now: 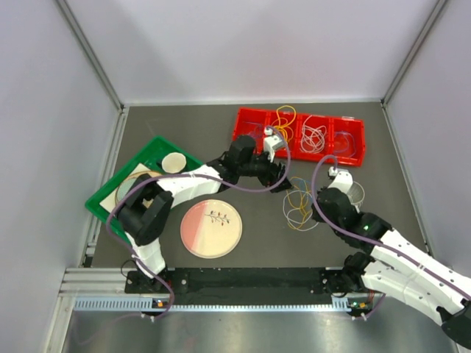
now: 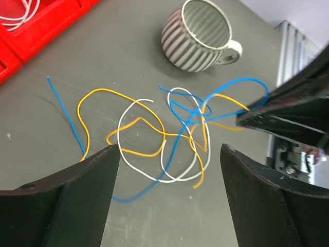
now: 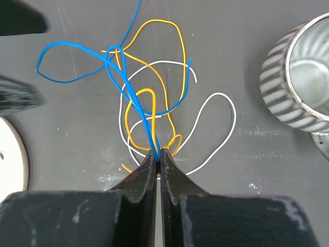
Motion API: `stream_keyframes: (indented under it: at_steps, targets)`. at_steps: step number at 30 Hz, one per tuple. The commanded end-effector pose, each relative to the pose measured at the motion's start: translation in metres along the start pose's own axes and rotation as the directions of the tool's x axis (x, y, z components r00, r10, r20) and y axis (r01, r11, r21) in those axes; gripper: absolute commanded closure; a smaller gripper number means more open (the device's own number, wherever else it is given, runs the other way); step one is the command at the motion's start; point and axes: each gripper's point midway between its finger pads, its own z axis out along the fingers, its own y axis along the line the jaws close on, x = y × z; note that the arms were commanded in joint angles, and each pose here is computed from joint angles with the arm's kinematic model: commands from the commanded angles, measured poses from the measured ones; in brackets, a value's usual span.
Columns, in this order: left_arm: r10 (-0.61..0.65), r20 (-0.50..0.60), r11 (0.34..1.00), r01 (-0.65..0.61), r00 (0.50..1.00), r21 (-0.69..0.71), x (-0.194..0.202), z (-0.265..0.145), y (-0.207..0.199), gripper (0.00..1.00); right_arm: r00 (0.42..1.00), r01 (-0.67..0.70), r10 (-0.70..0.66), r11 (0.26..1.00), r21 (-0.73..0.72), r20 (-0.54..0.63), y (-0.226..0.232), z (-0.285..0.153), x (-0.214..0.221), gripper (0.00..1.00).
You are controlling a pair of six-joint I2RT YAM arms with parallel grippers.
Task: Untangle the cables
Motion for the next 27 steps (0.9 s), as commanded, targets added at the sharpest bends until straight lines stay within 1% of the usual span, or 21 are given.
stream_keyframes:
  at_steps: [1,2,3,4,6,7,8,9,10,12,13,14,16,19,23,25,26,27]
  targets:
    - [0.078,0.019,0.997,-0.078,0.997,0.001,-0.013,0.019,0.001,0.16,0.999,-0.030,0.031,0.999,-0.024,0.031,0.007,-0.001,-0.011,1.00]
    - [0.080,0.016,0.997,-0.080,0.997,0.000,-0.012,0.023,0.001,0.16,0.999,-0.031,0.032,0.999,-0.021,0.031,0.007,-0.001,-0.011,1.00]
    - [0.071,0.009,0.997,-0.071,0.997,-0.011,-0.008,0.027,0.004,0.18,0.999,-0.030,0.031,0.999,-0.020,0.030,0.006,0.000,-0.010,1.00]
    - [0.074,0.017,0.997,-0.074,0.997,-0.010,-0.013,0.029,0.004,0.21,0.999,-0.034,0.034,0.999,-0.018,0.033,0.006,0.000,-0.011,1.00]
    - [0.061,0.010,0.998,-0.061,0.998,-0.023,-0.013,0.031,0.007,0.36,0.999,-0.032,0.033,0.999,-0.016,0.031,0.006,0.000,-0.010,1.00]
    - [0.068,0.016,0.997,-0.067,0.998,-0.028,-0.020,0.031,0.008,0.64,0.999,-0.030,0.030,0.999,-0.016,0.028,0.006,0.000,-0.009,1.00]
    - [0.055,-0.003,0.997,-0.055,0.998,-0.046,-0.018,0.030,0.011,0.87,0.999,-0.031,0.031,0.999,-0.014,0.028,0.006,0.001,-0.009,1.00]
    - [0.046,-0.008,0.996,-0.047,0.999,-0.074,-0.020,0.029,0.016,1.00,0.999,-0.036,0.037,0.999,-0.014,0.027,0.006,0.001,-0.009,1.00]
    - [0.046,-0.003,0.996,-0.046,0.999,-0.076,-0.025,0.027,0.015,1.00,0.999,-0.036,0.036,0.999,-0.013,0.023,0.006,0.002,-0.007,0.85]
    - [0.005,0.005,0.997,-0.005,1.000,-0.079,-0.029,0.021,0.017,1.00,0.999,-0.040,0.040,0.999,-0.009,0.016,0.006,0.003,-0.005,0.57]
    - [-0.002,0.005,0.999,0.002,1.000,-0.036,-0.030,0.019,0.010,1.00,0.999,-0.043,0.043,0.999,-0.004,0.012,0.005,0.004,-0.004,0.39]
    - [-0.014,0.008,1.000,0.014,1.000,-0.024,-0.032,0.017,0.009,1.00,0.999,-0.044,0.044,0.999,0.001,0.009,0.005,0.005,-0.003,0.33]
    - [-0.053,0.007,0.998,0.053,0.999,0.023,-0.033,0.014,0.002,1.00,0.999,-0.051,0.051,0.999,0.008,0.010,0.004,0.007,-0.001,0.27]
    - [-0.097,0.014,0.994,0.097,0.995,0.044,-0.035,0.013,0.003,1.00,0.999,-0.050,0.050,0.999,0.017,0.014,0.003,0.012,0.001,0.27]
    - [-0.111,0.013,0.991,0.109,0.994,0.071,-0.036,0.013,-0.002,1.00,0.999,-0.043,0.043,0.999,0.013,0.016,0.007,0.019,0.001,0.30]
    - [-0.112,0.017,0.992,0.111,0.994,0.067,-0.037,0.012,-0.001,1.00,1.000,-0.025,0.025,1.000,0.007,-0.011,0.012,0.025,0.007,0.33]
    - [-0.113,0.017,0.992,0.112,0.993,0.063,-0.037,0.012,0.000,1.00,1.000,-0.028,0.028,1.000,-0.008,-0.009,0.016,0.027,0.006,0.34]
    - [-0.113,0.019,0.992,0.111,0.993,0.062,-0.038,0.012,0.000,1.00,0.999,-0.016,0.016,1.000,-0.015,-0.035,0.020,0.031,0.012,0.34]
